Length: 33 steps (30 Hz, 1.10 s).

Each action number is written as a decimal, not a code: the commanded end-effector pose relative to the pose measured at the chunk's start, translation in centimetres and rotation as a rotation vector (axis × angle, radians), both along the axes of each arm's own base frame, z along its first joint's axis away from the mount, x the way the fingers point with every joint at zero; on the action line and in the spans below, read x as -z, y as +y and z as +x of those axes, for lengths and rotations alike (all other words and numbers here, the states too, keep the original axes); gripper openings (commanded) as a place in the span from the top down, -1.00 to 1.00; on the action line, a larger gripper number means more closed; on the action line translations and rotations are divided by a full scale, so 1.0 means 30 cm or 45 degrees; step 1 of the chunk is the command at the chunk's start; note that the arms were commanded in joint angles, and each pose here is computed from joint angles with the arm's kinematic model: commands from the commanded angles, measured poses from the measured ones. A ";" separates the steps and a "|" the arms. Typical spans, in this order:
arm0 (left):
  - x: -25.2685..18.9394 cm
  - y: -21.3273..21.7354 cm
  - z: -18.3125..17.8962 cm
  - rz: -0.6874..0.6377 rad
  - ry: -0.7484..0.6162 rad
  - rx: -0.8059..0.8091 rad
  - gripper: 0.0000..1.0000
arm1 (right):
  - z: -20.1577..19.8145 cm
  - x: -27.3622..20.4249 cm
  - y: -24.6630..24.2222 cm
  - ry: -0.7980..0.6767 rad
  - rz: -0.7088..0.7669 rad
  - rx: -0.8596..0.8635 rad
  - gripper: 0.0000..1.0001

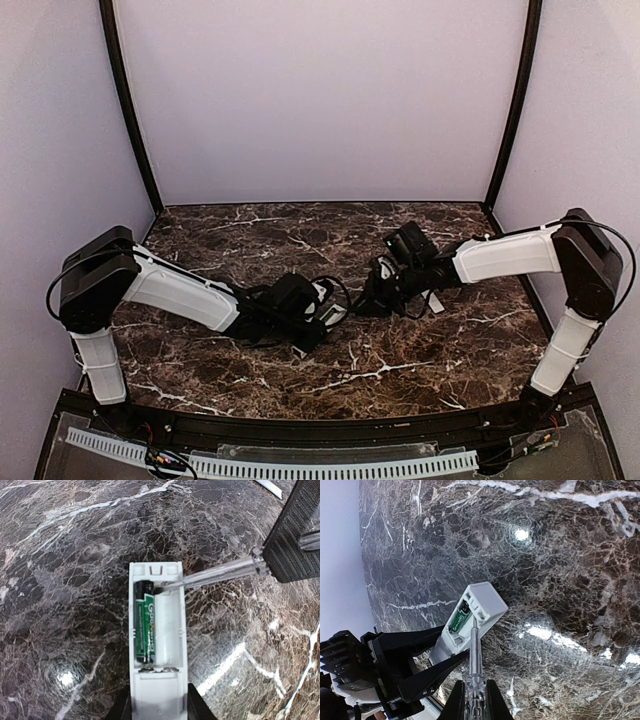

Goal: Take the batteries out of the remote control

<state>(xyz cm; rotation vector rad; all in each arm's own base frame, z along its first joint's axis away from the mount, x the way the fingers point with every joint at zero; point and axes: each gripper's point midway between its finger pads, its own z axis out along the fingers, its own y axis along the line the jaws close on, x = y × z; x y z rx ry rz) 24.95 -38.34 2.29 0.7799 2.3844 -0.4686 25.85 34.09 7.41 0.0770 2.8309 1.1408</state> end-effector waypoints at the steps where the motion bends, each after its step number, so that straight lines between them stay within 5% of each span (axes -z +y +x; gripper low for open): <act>1: 0.073 0.012 -0.057 0.053 0.102 0.043 0.99 | 0.007 0.009 0.021 -0.021 -0.010 -0.020 1.00; 16: 0.095 0.011 -0.069 0.072 0.115 0.053 0.99 | -0.011 0.031 0.036 -0.085 -0.004 -0.165 1.00; 33: 0.100 0.018 -0.067 0.090 0.110 0.049 0.99 | -0.022 0.079 -0.052 -0.146 -0.254 -0.292 1.00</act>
